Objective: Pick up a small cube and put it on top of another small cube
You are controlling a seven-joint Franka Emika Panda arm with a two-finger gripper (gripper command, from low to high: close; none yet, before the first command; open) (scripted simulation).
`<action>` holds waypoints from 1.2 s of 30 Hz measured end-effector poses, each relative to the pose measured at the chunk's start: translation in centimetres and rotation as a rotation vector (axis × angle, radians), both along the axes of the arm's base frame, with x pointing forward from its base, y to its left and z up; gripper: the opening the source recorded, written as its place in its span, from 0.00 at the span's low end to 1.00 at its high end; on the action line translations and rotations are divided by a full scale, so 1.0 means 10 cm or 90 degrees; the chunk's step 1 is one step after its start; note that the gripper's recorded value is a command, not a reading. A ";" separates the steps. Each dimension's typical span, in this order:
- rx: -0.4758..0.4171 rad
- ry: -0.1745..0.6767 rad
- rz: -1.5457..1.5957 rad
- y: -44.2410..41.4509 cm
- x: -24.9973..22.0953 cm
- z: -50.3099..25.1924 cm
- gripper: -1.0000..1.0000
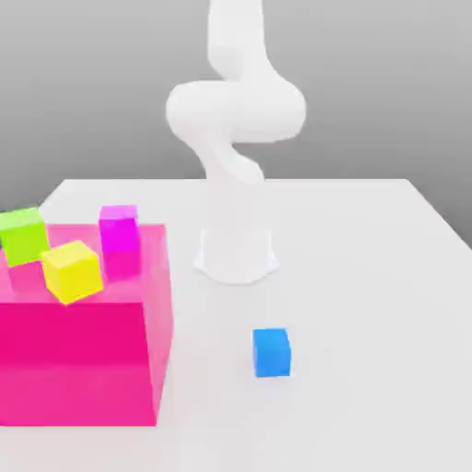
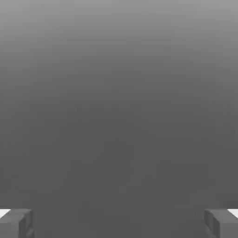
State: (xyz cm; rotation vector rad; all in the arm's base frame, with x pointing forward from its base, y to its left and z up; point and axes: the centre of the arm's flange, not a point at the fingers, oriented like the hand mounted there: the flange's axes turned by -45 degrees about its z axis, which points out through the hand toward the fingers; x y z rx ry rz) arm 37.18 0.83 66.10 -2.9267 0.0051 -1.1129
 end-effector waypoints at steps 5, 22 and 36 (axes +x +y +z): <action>0.000 0.113 0.016 0.19 0.35 -1.24 0.50; -0.029 0.459 0.043 0.47 -0.66 -4.96 0.50; -0.029 0.460 0.046 0.48 -0.68 -5.10 0.00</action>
